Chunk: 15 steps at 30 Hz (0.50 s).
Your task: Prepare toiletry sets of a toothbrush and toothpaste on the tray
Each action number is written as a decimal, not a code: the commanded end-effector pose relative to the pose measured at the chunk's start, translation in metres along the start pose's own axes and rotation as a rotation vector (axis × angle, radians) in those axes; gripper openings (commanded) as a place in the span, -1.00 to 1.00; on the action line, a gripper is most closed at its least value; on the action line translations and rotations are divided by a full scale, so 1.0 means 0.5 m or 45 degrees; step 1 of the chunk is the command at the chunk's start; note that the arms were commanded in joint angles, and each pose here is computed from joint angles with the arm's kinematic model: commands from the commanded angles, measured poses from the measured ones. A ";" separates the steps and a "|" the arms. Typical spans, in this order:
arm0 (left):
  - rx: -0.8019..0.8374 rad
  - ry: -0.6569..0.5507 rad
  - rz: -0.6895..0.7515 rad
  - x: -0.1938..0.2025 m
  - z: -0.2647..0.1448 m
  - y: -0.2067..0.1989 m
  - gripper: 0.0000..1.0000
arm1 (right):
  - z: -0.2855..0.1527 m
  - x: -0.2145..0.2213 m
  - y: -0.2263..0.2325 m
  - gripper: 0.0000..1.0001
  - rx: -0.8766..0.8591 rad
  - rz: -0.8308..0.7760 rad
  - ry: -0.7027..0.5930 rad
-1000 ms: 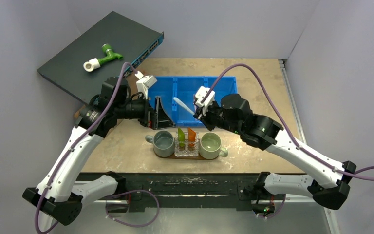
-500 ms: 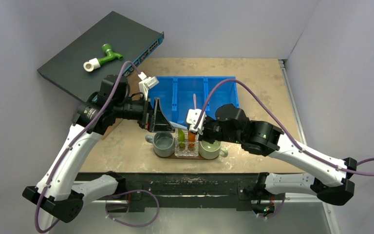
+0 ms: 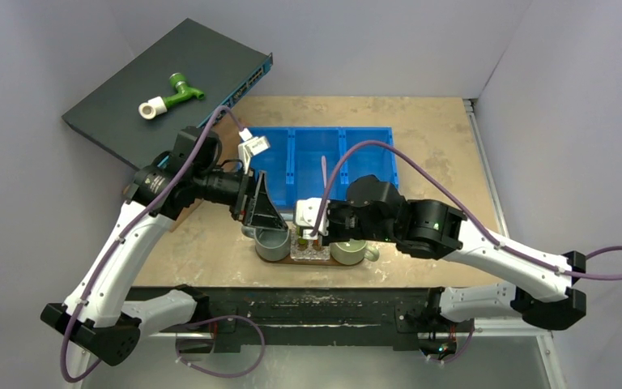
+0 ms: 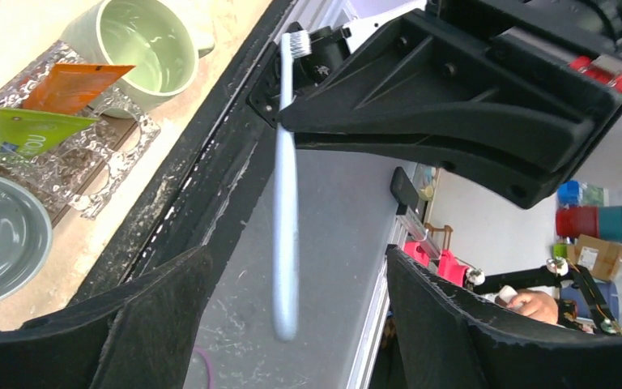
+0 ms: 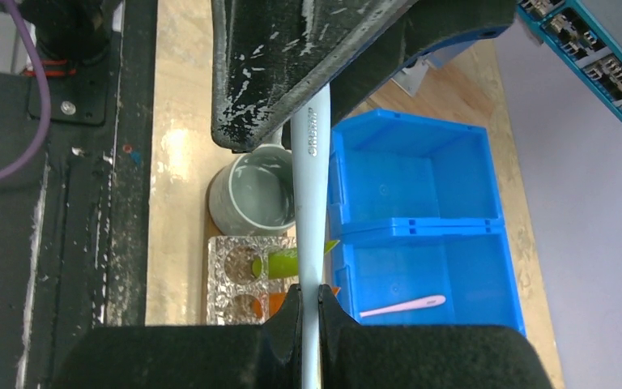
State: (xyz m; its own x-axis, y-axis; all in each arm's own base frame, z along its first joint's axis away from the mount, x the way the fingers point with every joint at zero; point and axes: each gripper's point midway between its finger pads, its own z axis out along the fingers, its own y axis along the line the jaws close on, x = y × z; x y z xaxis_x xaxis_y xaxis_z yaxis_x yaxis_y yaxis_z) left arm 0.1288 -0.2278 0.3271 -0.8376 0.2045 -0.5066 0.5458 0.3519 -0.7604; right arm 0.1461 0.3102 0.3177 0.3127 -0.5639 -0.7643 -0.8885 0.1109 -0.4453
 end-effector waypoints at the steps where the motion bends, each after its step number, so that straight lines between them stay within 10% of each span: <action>1: 0.100 0.011 0.054 0.010 -0.009 -0.030 0.51 | -0.004 -0.026 -0.022 -1.00 0.052 -0.106 0.016; 15: 0.118 0.038 0.022 0.037 -0.001 -0.015 -0.50 | 0.003 -0.032 -0.014 -1.00 0.063 -0.182 0.050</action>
State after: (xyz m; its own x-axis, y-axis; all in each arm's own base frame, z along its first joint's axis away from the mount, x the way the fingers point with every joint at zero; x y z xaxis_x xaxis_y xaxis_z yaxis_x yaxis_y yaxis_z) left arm 0.1142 -0.2270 0.3180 -0.8524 0.2327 -0.4683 0.5213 0.3067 -0.7964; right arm 0.1443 0.3220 0.3068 0.3949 -0.6355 -0.6635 -0.8461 0.0299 -0.5322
